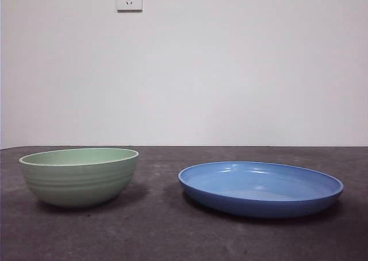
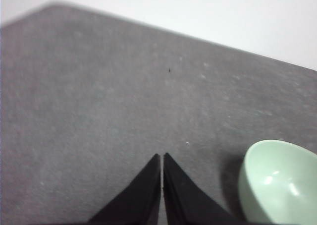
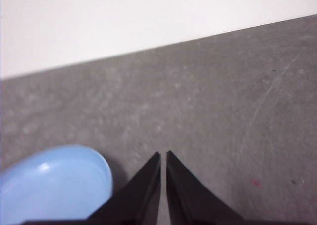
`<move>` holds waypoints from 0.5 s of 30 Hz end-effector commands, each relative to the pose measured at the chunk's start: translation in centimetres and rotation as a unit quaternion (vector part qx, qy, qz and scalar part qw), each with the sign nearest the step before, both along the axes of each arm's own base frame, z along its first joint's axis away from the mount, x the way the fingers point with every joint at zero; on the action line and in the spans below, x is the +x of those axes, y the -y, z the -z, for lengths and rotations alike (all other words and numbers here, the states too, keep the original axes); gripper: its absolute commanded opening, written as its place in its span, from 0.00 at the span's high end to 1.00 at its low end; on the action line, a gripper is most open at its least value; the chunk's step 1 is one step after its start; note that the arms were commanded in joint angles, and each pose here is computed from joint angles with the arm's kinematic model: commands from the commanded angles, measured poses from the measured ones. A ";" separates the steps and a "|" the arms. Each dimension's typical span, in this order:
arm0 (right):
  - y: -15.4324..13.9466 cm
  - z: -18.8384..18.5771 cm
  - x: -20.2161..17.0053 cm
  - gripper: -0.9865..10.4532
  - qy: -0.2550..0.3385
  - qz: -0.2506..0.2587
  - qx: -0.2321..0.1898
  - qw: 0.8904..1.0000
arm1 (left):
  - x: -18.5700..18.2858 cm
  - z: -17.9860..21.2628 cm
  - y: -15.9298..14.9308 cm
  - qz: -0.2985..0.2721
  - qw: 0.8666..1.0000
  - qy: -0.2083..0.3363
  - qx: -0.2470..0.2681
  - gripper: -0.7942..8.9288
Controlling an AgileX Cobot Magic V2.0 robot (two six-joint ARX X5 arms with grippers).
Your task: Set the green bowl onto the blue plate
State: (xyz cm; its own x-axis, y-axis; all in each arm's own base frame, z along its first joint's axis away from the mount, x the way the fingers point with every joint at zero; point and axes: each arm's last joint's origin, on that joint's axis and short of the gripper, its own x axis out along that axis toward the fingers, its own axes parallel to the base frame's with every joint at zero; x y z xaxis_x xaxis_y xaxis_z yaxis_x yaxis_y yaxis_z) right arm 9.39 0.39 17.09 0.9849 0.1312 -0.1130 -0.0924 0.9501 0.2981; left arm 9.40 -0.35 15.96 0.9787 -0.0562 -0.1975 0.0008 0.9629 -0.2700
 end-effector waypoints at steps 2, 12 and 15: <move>0.0 -2.8 -0.2 0.90 0.018 0.003 0.058 0.998 | -0.2 -3.0 0.0 -0.007 0.998 0.029 -0.056 0.91; -0.6 -8.5 0.7 0.90 -0.096 -0.081 0.105 0.987 | 0.5 -12.5 0.5 0.048 0.995 0.020 -0.082 0.91; -0.9 -9.8 1.3 0.90 -0.117 -0.140 0.118 0.976 | 1.0 -14.9 1.0 0.081 0.994 0.016 -0.076 0.91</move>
State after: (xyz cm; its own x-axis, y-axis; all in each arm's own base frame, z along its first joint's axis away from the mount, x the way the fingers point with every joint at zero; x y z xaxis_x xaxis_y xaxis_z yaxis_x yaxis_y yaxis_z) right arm 10.59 1.16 26.20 0.8746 0.3979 -0.2770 -0.2072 0.8232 0.5286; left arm 10.37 -1.20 29.80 0.9610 -0.2229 -0.1638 0.1359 0.8962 -0.4223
